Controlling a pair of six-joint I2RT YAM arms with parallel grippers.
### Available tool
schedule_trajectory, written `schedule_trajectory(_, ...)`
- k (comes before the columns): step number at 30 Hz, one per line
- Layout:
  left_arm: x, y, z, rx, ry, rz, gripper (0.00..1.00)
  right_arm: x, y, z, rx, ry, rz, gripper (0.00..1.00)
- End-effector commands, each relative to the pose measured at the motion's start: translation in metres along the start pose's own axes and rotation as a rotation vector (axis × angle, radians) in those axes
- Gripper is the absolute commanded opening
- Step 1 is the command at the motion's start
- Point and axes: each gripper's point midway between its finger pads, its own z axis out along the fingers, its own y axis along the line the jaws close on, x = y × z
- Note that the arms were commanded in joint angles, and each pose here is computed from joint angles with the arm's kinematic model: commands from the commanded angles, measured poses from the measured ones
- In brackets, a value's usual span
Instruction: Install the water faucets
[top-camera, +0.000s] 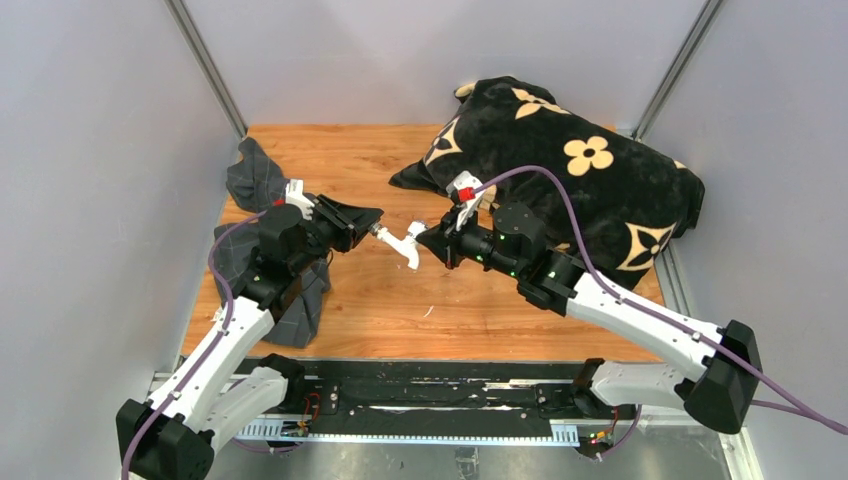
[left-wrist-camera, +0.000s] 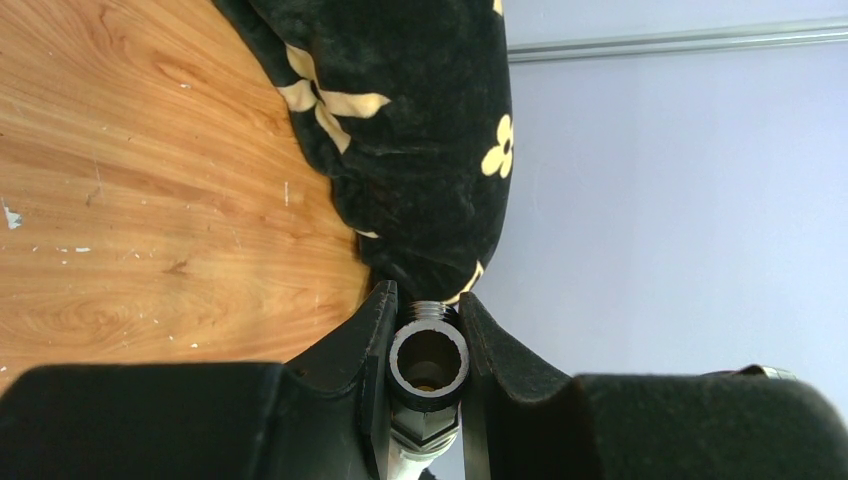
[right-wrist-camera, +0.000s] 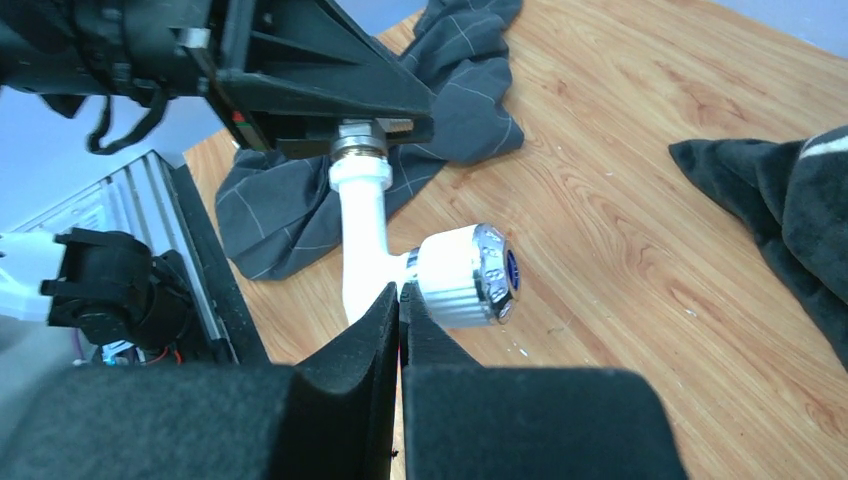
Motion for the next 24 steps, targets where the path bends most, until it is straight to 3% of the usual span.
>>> schedule_trajectory(1, -0.004, -0.028, -0.005, 0.089, -0.011, 0.029, 0.00, -0.004, -0.013, 0.009, 0.084, -0.012, -0.013, 0.01)
schedule_trajectory(4, -0.004, -0.029, -0.006, 0.094, -0.014, 0.028, 0.00, 0.016, -0.032, 0.012, 0.177, 0.049, -0.017, 0.00)
schedule_trajectory(7, -0.003, -0.026, -0.005, 0.085, -0.009, 0.046, 0.00, 0.020, -0.027, 0.013, 0.149, 0.127, -0.028, 0.01)
schedule_trajectory(12, 0.002, -0.014, -0.001, 0.054, 0.018, 0.053, 0.00, -0.026, -0.005, 0.001, 0.087, 0.001, -0.056, 0.01)
schedule_trajectory(15, 0.002, -0.015, -0.001, 0.059, 0.017, 0.054, 0.00, -0.033, -0.010, 0.001, 0.119, -0.036, -0.045, 0.01)
schedule_trajectory(19, 0.002, -0.018, -0.002, 0.069, 0.017, 0.053, 0.00, 0.001, -0.024, 0.018, 0.176, 0.046, -0.033, 0.01)
schedule_trajectory(24, 0.001, -0.020, -0.004, 0.076, 0.014, 0.055, 0.00, 0.054, 0.011, 0.043, 0.001, 0.256, 0.035, 0.01)
